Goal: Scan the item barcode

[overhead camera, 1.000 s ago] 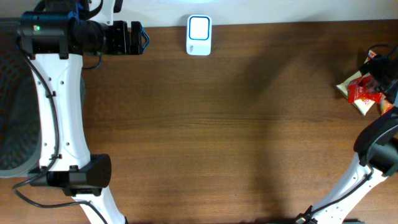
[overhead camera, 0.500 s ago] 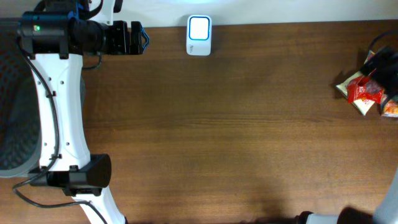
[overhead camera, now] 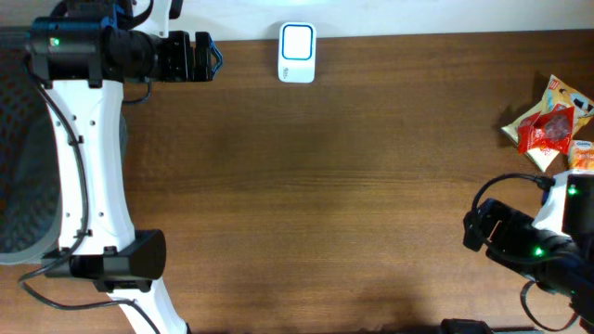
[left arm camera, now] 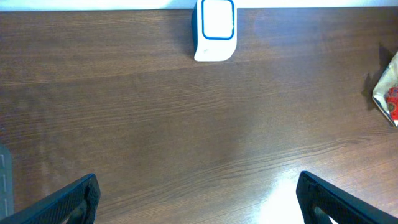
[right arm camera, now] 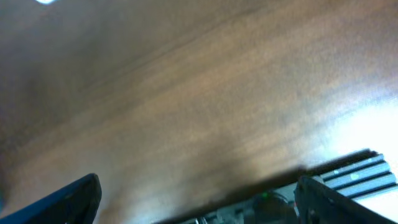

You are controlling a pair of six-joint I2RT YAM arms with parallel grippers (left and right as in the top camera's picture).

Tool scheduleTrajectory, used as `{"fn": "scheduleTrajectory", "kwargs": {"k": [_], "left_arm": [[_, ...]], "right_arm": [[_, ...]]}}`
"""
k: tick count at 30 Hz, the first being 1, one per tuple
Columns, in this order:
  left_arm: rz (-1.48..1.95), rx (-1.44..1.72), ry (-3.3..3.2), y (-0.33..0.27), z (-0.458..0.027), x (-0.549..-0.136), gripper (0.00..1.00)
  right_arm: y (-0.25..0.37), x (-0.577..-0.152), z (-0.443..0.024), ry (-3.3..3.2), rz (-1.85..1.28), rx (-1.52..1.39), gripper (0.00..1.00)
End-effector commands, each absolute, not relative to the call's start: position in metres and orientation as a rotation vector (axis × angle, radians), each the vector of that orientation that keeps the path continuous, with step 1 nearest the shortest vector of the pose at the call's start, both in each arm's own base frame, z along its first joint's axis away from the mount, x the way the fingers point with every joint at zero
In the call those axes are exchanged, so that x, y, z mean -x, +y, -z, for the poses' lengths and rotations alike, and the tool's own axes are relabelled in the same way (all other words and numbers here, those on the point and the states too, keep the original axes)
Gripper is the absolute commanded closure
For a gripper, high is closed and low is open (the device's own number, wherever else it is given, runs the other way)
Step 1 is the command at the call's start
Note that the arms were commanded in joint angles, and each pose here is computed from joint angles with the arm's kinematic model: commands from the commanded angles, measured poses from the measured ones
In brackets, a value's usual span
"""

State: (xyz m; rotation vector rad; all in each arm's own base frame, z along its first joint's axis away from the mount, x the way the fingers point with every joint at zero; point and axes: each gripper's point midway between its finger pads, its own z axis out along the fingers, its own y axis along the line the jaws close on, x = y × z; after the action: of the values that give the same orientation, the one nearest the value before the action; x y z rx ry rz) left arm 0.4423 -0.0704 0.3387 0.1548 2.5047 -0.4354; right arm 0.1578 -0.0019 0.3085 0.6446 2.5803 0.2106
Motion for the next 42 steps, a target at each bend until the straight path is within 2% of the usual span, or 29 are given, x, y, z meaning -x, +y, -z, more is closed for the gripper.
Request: {"fn": "scheduleTrajectory", "kwargs": {"k": [1,13,24,35,42], "left_arm": [[0.428,-0.180,2.482,-0.069,-0.346,-0.440,0.01],[0.428,-0.180,2.482,-0.069,-0.346,-0.440,0.01],[0.428,-0.180,2.482,-0.069,-0.346,-0.440,0.01],[0.428,-0.180,2.481,-0.069,-0.346,-0.441,0.01],[0.428,-0.180,2.482,-0.069,-0.346,-0.440,0.01]], "right_arm": [[0.002,-0.156,-0.306,2.608,-0.213,-0.582,0.01],[0.002,-0.150,-0.310,2.590,-0.193,-0.496,0.02],[0.001,-0.112,-0.332,2.407,-0.127,-0.331,0.01],[0.000,-0.098,-0.333,2.370,-0.106,-0.306,0.01],[0.004,-0.069,-0.319,2.268,-0.084,-0.207,0.01]]}}
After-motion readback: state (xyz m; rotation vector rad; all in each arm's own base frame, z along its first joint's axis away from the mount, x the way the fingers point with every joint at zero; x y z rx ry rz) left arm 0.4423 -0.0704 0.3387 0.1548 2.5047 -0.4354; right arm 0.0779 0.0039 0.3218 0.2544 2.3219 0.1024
